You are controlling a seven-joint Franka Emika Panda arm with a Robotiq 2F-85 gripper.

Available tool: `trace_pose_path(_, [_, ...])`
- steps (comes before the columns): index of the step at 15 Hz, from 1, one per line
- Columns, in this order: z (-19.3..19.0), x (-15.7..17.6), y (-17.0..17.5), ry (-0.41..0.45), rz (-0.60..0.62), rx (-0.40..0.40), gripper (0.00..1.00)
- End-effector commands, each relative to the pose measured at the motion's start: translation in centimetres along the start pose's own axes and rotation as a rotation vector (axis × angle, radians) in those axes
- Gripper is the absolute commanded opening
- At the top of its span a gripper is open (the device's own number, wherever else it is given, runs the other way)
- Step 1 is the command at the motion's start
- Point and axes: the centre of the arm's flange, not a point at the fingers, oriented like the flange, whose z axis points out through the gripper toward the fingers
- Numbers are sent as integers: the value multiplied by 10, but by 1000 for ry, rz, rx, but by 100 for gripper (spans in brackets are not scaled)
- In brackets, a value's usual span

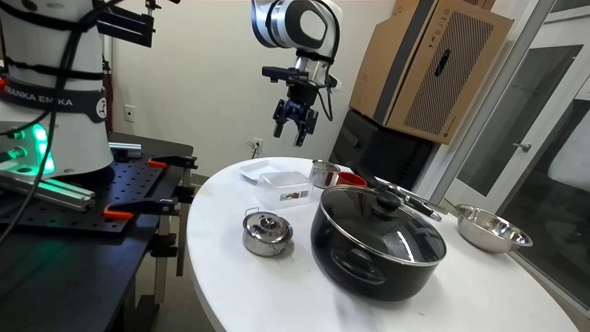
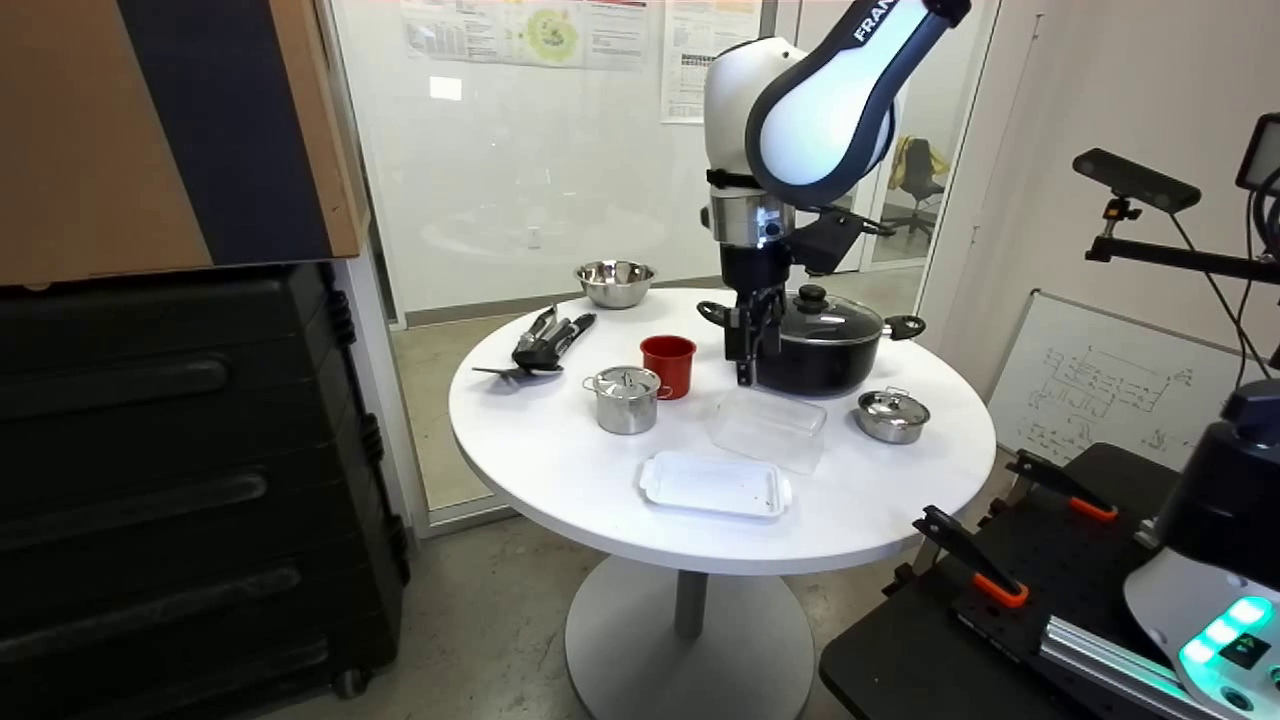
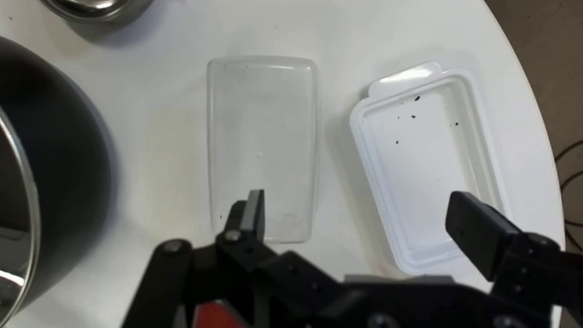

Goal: Pick the bowl from the white tray and place it on the table

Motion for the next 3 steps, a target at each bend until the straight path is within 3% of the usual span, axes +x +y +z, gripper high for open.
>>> trace_pose_path(1, [0,0,0,0,0,0,100])
trace_pose_path(3, [0,0,0,0,0,0,100])
